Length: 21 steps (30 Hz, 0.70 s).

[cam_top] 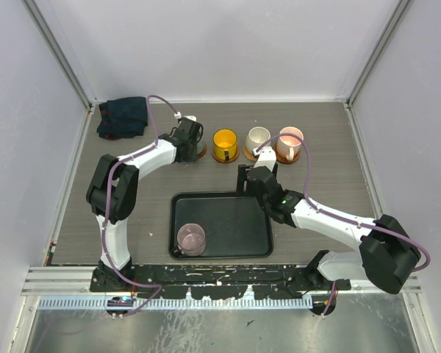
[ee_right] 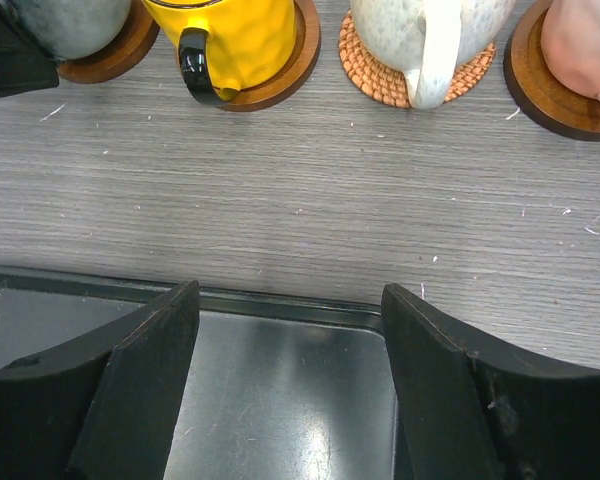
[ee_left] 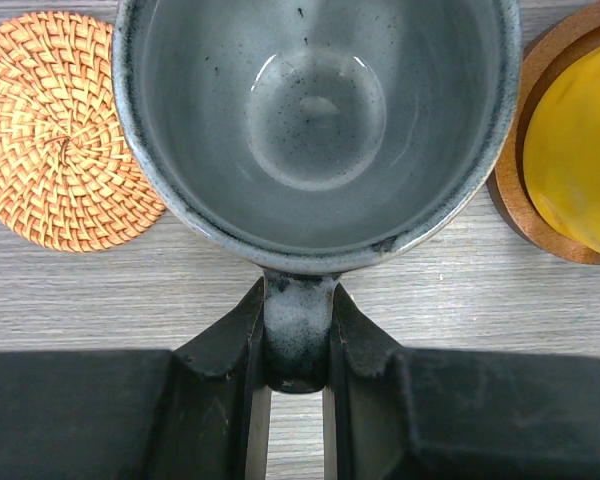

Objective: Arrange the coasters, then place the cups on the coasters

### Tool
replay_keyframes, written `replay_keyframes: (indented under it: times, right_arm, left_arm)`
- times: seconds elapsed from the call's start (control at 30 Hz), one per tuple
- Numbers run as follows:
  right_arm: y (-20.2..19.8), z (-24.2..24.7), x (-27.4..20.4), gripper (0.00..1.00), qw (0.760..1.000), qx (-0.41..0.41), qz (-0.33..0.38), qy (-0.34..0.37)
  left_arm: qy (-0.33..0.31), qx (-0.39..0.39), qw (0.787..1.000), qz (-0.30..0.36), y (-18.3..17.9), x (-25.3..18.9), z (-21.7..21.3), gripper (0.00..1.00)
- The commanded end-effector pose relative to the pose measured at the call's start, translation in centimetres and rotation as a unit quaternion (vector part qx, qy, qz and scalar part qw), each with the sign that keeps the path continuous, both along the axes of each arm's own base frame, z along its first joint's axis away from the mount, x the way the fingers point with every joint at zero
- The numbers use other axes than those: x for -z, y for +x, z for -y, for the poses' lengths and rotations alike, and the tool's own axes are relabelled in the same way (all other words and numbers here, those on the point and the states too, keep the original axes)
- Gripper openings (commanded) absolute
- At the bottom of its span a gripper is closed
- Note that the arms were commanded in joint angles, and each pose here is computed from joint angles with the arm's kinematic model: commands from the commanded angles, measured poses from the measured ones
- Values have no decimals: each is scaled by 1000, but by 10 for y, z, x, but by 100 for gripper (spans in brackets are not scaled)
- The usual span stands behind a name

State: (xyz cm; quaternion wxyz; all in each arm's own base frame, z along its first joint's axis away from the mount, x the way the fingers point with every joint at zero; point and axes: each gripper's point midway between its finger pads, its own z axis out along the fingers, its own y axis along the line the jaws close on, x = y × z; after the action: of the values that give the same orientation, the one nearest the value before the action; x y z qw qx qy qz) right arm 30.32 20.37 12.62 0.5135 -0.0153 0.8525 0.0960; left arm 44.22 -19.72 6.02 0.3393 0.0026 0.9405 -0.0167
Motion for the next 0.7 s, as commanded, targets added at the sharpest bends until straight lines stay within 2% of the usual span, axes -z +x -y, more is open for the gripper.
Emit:
replay_keyframes:
  times: [0.0,0.27,0.67]
  right_arm:
    - [9,-11,-27,78,999,3,31,43]
    - [7,-10,-28,78,998,5,32,48]
    - [6,-10,-27,78,998,5,31,51]
  left_arm:
    - [-8,-20,999,24,-1,-22,-5,15]
    - [-9,-18,1000,13,-12,-14,-5,6]
    - [-15,-4,1000,5,-25,-13,6,2]
